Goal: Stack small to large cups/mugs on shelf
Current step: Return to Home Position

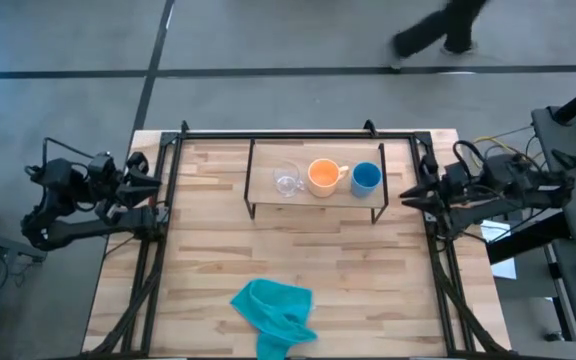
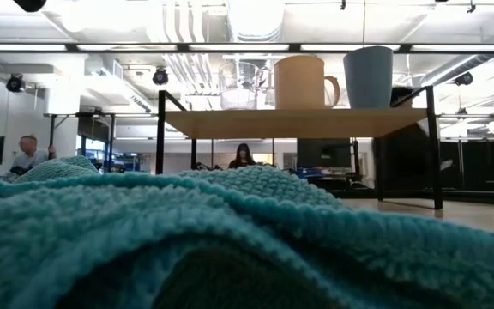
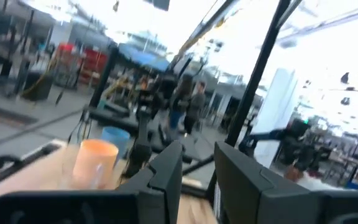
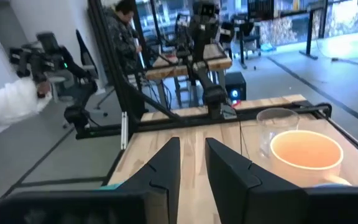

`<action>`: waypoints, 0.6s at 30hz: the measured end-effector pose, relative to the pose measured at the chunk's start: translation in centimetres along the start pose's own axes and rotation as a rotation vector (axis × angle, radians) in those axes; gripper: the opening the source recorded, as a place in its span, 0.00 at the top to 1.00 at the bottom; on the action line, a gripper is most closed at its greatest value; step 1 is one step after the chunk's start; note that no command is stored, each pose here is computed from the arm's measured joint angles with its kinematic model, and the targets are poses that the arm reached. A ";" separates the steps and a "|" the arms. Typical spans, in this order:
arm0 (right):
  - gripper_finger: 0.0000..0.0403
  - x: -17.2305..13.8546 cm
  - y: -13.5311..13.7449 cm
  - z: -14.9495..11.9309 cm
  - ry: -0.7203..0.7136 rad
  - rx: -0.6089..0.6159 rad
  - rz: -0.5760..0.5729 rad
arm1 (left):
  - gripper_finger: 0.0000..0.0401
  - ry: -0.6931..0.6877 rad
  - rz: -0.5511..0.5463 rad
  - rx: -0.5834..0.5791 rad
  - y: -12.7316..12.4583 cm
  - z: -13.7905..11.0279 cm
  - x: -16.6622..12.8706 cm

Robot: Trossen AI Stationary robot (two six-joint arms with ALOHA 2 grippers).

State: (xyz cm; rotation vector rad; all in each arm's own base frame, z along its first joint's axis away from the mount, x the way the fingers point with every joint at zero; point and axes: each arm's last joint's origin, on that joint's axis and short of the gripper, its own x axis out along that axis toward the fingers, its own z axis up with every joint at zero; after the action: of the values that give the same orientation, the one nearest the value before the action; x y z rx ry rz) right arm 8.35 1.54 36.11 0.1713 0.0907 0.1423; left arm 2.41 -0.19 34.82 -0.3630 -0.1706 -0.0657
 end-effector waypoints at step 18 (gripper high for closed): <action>0.81 -6.3 -0.8 -2.9 -0.272 0.003 0.056 | 0.80 -0.054 -0.024 -0.020 0.7 -1.9 -0.6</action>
State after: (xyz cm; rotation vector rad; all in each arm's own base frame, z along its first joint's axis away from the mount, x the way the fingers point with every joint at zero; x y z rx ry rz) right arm 1.95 0.27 33.60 0.1945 -0.1849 0.1737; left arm 2.16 -0.24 32.73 -0.3830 -0.2277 -0.0819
